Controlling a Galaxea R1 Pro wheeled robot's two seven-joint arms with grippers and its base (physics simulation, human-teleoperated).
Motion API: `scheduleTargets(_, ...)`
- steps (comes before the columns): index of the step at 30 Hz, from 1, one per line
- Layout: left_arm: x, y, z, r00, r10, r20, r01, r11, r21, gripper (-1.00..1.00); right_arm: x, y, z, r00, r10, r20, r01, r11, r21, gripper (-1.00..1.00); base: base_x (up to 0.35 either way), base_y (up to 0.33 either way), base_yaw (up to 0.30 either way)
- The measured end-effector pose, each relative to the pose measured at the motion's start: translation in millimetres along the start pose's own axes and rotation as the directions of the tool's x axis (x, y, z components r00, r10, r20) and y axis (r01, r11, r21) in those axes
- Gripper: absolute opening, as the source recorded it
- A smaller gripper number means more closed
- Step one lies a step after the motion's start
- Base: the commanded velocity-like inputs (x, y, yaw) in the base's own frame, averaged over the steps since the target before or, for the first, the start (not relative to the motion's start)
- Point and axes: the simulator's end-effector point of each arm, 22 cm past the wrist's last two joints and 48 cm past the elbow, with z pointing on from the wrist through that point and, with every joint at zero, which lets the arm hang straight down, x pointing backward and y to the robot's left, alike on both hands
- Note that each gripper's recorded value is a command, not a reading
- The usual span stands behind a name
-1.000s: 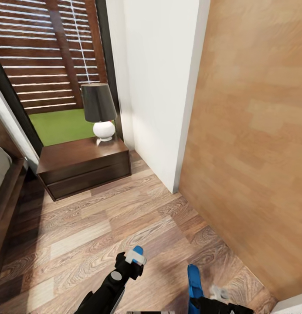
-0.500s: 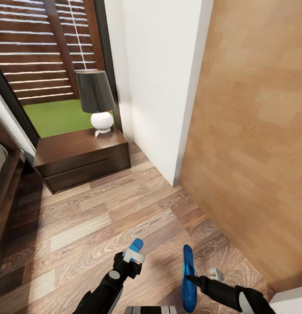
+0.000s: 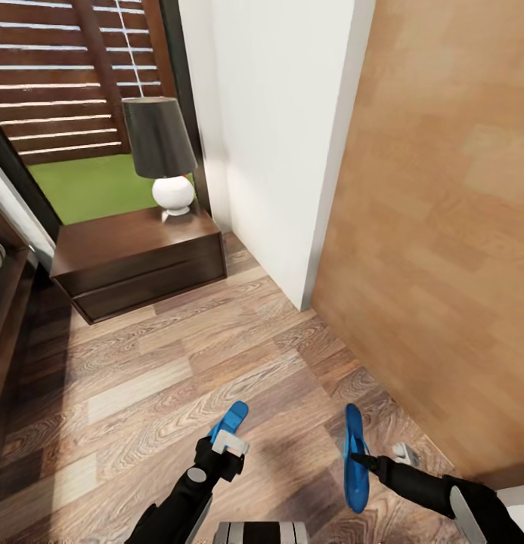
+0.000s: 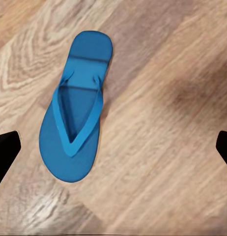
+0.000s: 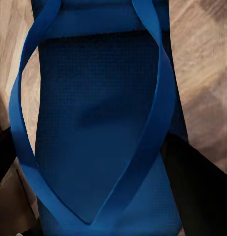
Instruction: In the bedroom, move the book from the bed onto either nightstand, and place the two sandals side by side next to the bed.
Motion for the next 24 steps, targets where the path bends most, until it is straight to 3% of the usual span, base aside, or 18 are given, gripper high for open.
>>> scheduleTargets(2, 5, 2, 2.1, 1.0, -0.012, -0.009, 0.012, 1.0, -0.003, 1.0, -15, -7, -12.9, 0.999, 0.024, 0.039, -0.024, 1.0, -0.015, -1.0, 0.0, 0.0, 0.0)
scheduleTargets(7, 15, 2, 7.1, 0.999, -0.024, -0.029, 0.024, 1.0, -0.002, 1.0, -51, -4, -45.1, 0.989, 0.077, 0.124, -0.061, 0.99, -0.129, -1.0, 0.0, 0.0, 0.0)
scheduleTargets(12, 25, 0, 11.7, 0.998, -0.029, -0.048, 0.029, 1.0, 0.005, 1.0, -49, -9, -49.0, 0.988, 0.116, 0.104, -0.1, 0.984, -0.149, -1.0, 0.0, 0.0, 0.0)
scheduleTargets(24, 49, -8, 22.0, 0.995, -0.037, -0.093, 0.039, 0.999, 0.019, 1.0, -35, -27, -39.1, 0.986, 0.149, 0.07, -0.14, 0.982, -0.127, -1.0, 0.0, 0.0, 0.0)
